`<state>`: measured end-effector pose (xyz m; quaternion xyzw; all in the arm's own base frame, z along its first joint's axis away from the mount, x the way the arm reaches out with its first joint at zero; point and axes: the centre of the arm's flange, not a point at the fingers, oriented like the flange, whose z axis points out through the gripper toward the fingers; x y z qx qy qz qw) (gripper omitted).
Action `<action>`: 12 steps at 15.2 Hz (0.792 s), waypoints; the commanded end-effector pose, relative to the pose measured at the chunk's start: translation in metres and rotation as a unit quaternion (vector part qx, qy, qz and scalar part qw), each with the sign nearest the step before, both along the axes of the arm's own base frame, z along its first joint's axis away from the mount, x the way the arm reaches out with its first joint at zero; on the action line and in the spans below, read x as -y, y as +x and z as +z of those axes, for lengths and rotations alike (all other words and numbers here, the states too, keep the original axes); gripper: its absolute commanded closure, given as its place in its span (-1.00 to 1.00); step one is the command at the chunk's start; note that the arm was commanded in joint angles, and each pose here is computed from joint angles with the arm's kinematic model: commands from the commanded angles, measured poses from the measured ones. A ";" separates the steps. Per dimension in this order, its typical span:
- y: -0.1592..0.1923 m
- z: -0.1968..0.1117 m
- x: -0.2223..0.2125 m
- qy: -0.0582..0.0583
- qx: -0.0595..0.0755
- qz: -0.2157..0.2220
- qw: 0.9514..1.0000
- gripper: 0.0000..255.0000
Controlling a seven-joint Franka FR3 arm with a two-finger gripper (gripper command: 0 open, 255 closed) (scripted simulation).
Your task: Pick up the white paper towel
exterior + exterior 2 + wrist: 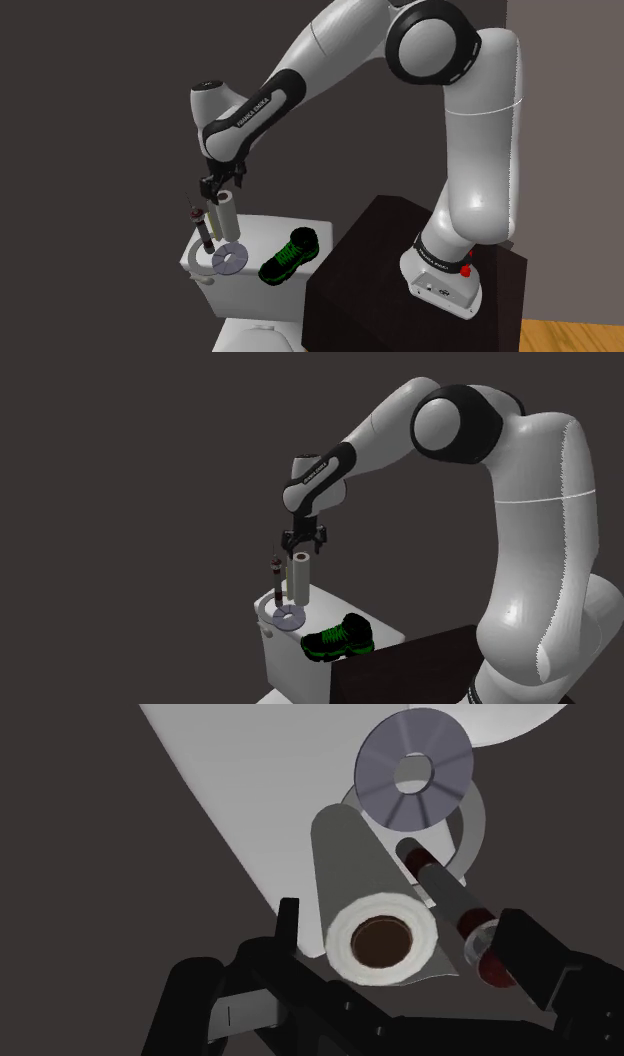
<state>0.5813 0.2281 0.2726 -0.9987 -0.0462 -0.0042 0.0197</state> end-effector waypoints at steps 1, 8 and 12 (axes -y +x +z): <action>0.002 -0.011 -0.002 0.001 0.000 0.000 1.000 -1.00; 0.002 -0.041 -0.002 0.001 0.000 0.000 1.000 -1.00; 0.002 -0.040 -0.002 0.001 0.000 0.000 1.000 1.00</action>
